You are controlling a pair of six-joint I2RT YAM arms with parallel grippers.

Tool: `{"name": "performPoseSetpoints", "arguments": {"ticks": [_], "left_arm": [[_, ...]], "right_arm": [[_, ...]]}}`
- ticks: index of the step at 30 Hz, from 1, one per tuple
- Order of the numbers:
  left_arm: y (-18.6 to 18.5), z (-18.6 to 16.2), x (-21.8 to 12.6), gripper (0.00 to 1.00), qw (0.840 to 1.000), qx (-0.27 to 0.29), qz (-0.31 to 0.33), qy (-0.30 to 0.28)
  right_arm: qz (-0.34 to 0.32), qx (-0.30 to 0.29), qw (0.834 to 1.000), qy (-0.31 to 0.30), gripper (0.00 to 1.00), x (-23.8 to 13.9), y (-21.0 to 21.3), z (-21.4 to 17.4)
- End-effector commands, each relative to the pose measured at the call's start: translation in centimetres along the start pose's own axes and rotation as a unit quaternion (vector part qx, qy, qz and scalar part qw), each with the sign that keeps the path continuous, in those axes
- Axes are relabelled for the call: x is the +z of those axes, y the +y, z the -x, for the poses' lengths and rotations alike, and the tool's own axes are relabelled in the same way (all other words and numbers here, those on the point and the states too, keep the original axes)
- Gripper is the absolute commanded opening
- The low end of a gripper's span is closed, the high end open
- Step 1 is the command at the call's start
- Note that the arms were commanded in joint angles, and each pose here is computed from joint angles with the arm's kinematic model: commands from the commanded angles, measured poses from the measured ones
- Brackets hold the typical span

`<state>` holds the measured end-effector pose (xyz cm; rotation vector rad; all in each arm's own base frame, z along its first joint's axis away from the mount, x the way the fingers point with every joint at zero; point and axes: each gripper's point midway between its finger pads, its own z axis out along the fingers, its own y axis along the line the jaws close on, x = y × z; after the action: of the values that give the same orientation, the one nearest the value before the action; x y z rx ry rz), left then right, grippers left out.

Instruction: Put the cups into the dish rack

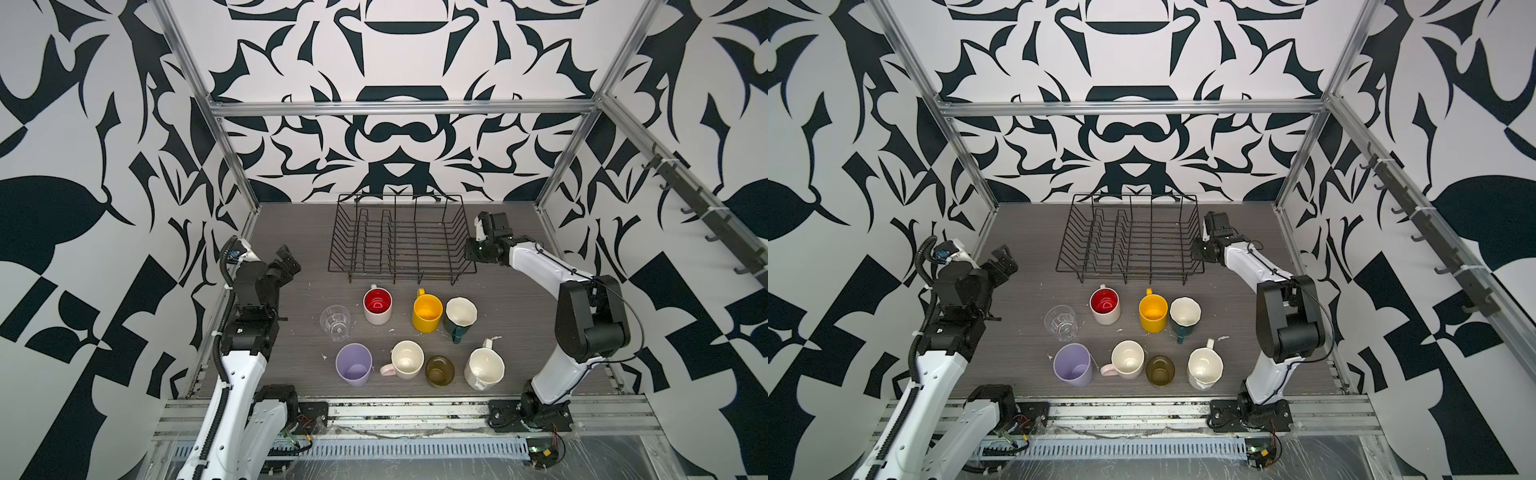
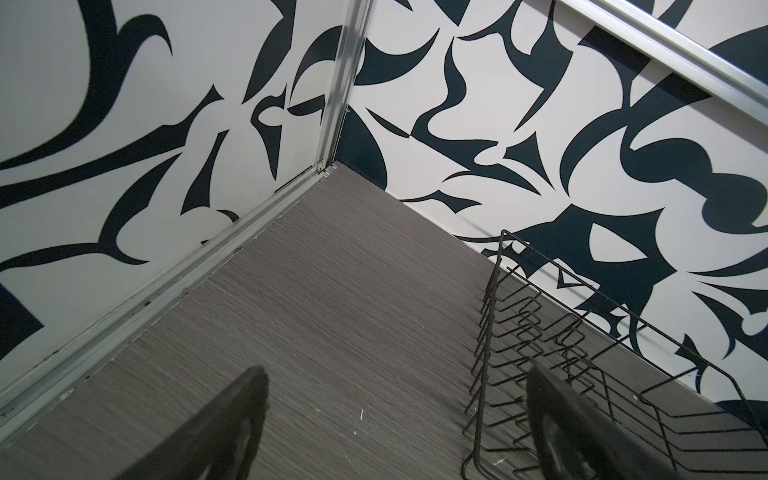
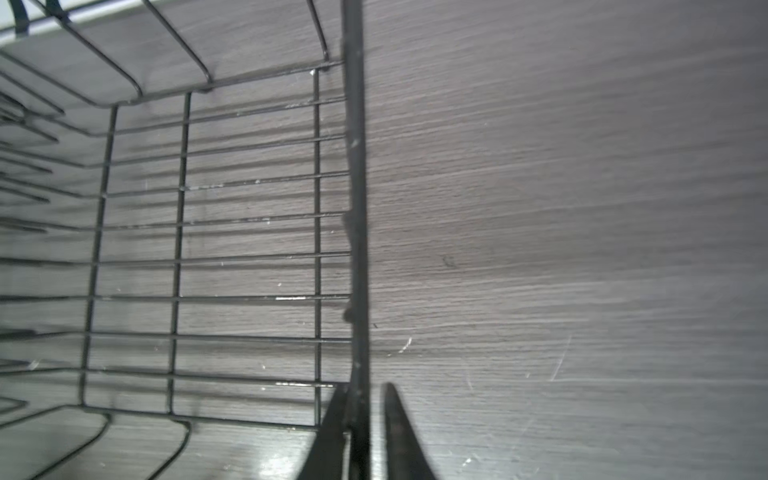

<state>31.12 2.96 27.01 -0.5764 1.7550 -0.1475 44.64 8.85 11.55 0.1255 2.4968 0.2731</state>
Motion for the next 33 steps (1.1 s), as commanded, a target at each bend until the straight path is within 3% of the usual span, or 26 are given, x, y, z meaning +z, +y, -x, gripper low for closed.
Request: {"name": "performPoseSetpoints", "arguments": {"ticks": [1, 5, 16, 22, 26, 29, 33], "left_arm": [[0.3, 0.5, -0.4, 0.99, 1.000, -0.007, 0.007, -0.007], [0.2, 0.5, -0.3, 0.99, 1.000, -0.009, 0.006, -0.006], [0.1, 0.1, 0.4, 0.99, 1.000, -0.010, 0.006, 0.002], [0.1, -3.0, 0.1, 0.99, 0.995, 0.001, 0.013, 0.103], [0.6, -5.3, -1.1, 1.00, 0.984, 0.011, 0.023, 0.176], [1.2, -5.9, -1.9, 1.00, 0.982, 0.011, 0.031, 0.186], [2.0, -5.3, -2.5, 1.00, 0.986, 0.009, 0.046, 0.159]], "right_arm": [[-0.002, -0.010, 0.999, -0.050, 0.36, -3.2, 0.3, 3.0], [0.001, -0.013, 0.998, -0.063, 0.42, -5.3, 0.5, 3.5], [0.002, -0.017, 0.997, -0.071, 0.43, -12.2, 0.4, 0.5], [0.006, -0.019, 0.996, -0.081, 0.47, -14.6, 0.5, -0.5], [0.024, -0.024, 0.995, -0.094, 0.56, -15.4, 1.4, -0.3], [0.035, -0.054, 0.993, -0.102, 0.58, -16.0, 3.5, -0.1], [0.045, -0.131, 0.986, -0.098, 0.58, -16.6, 8.8, -0.4]]}}
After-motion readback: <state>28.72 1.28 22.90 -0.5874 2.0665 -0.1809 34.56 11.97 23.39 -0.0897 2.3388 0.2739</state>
